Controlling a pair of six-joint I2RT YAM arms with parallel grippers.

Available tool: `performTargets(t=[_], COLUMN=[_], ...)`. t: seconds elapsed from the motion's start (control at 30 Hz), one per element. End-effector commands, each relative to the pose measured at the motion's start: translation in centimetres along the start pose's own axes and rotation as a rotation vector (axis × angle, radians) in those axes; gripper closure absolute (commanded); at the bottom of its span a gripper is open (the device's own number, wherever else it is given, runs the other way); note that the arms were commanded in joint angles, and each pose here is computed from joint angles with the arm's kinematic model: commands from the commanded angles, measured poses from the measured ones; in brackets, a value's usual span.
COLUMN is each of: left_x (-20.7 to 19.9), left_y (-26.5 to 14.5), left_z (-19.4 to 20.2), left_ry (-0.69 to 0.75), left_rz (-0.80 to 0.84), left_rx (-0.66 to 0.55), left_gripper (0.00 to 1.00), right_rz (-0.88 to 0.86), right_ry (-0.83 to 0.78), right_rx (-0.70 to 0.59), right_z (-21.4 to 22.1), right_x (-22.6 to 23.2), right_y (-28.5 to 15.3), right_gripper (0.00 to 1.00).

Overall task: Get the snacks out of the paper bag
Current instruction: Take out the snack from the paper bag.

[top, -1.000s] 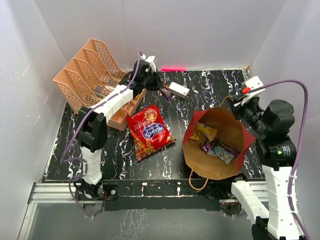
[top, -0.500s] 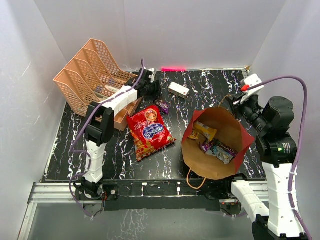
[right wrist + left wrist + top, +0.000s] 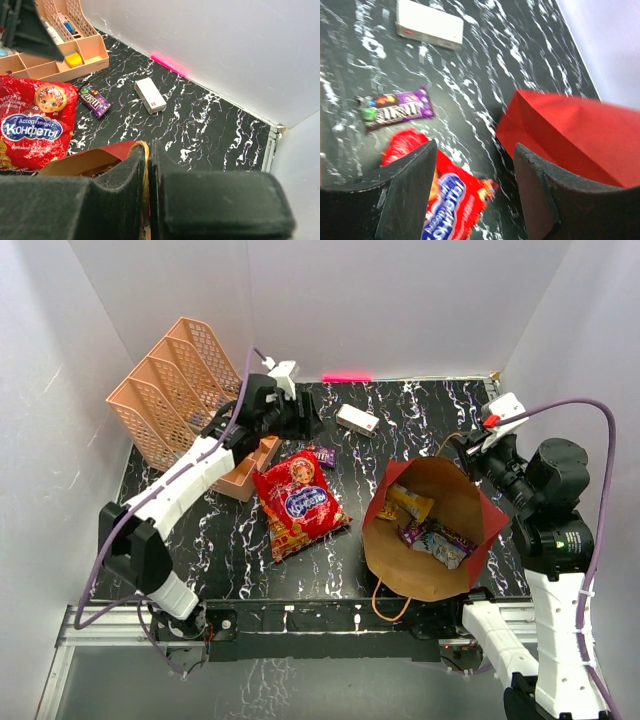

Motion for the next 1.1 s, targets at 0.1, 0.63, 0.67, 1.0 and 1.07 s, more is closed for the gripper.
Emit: performTargets(t=[0.1,0.63,0.67,1.0,1.07], left_x=[-4.0,-18.7,-19.3,-21.5,-21.7], left_y=[-4.9,-11.7,-11.8,-8.2,-7.1], left_z=[2.3,10.8,12.0,19.0,19.5], left_ry=[0.139,0.757,0.806,1.252,1.311], left_rz=[0.198,0.796,0.795,0.64,0.618], left_rx=[0.028,-0.028,-0.011,0.228,0.267], left_gripper=[0.39,0.43,0.42,0.41,0.42], right_rz=[0.026,0.019,0.017,0.007,0.004], right_ry=[-0.031,-0.019,-0.019,-0.019,-0.018], right_rx=[-0.112,-0.128,-0.128,-0.131,-0.134], right_z=[-1.8,-2.1,-2.1,-2.2,-2.2], right_x=[-0.2,0.0,0.1,0.2,0.2], right_y=[-0.5,-0.9,-0.9,-1.0,-1.1], right_gripper=[0.92,0.92,0.92,0.92,0.92])
Point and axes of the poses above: each gripper's point midway between its finger pads, its own y axis out along the fingers, its own x axis along the line the jaws close on, z = x × y, the point moved 9 cm from there along -y, back along the fingers, and after that the axes turned 5 degrees about -y, right-handed, at the moved point
